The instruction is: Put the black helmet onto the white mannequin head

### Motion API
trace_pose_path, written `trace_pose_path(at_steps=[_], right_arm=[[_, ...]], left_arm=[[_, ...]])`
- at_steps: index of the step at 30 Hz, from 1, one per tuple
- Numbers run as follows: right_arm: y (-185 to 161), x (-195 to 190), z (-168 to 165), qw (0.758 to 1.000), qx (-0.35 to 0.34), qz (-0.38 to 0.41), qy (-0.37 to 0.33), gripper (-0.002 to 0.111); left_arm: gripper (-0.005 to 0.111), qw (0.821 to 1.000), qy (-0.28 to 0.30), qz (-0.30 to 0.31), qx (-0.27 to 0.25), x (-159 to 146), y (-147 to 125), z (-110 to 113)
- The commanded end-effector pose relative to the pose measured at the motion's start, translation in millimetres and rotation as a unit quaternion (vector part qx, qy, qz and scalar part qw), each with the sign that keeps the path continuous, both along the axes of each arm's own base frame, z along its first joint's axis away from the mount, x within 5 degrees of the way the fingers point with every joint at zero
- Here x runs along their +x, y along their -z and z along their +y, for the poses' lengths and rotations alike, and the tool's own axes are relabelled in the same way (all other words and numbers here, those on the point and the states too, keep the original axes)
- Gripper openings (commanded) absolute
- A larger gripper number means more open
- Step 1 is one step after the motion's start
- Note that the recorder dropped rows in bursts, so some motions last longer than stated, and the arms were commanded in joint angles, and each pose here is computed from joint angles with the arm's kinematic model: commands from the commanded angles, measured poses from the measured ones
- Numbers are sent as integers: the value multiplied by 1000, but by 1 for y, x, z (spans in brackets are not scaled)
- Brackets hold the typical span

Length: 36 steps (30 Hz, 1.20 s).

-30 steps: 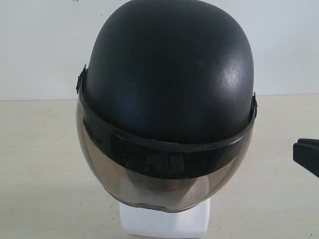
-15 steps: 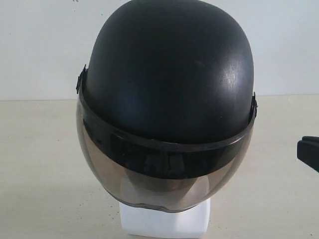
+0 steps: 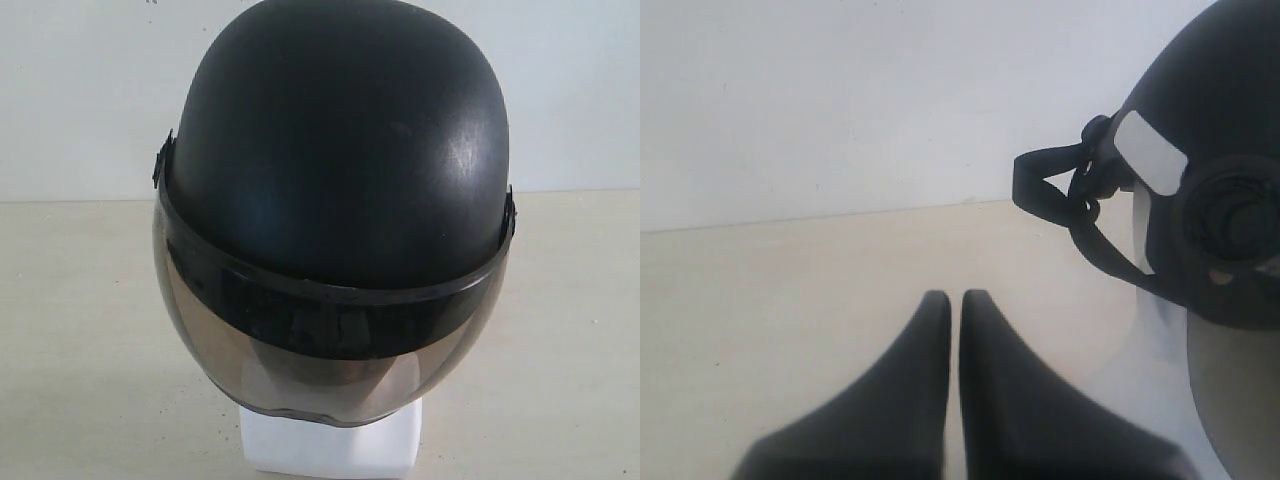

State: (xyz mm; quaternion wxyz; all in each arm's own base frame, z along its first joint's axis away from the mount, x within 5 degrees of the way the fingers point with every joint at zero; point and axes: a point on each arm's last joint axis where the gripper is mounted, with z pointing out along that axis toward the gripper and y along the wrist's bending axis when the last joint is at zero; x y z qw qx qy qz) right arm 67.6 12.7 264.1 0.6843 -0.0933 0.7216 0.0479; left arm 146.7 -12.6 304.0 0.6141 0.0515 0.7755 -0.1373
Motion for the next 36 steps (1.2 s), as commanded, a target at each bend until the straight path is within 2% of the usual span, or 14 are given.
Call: trace_pose_path(at_steps=[1, 10, 19, 26, 30, 36], right_arm=[[22, -4, -6, 999, 13, 3, 39, 0], [63, -12, -6, 998, 53, 2, 35, 0], [67, -12, -7, 998, 44, 22, 40, 0], [81, -14, -7, 993, 45, 103, 43, 0], [81, -14, -5, 995, 18, 97, 28, 0], [81, -15, -4, 994, 29, 101, 27, 0]], left_arm=[[4, 1000, -4, -4, 0, -1, 0, 1], [4, 1000, -4, -4, 0, -1, 0, 1], [4, 1000, -4, -4, 0, -1, 0, 1], [4, 1000, -4, -4, 2, -1, 0, 1], [4, 1000, -4, -4, 2, -1, 0, 1], [4, 1000, -4, -4, 2, -1, 0, 1]])
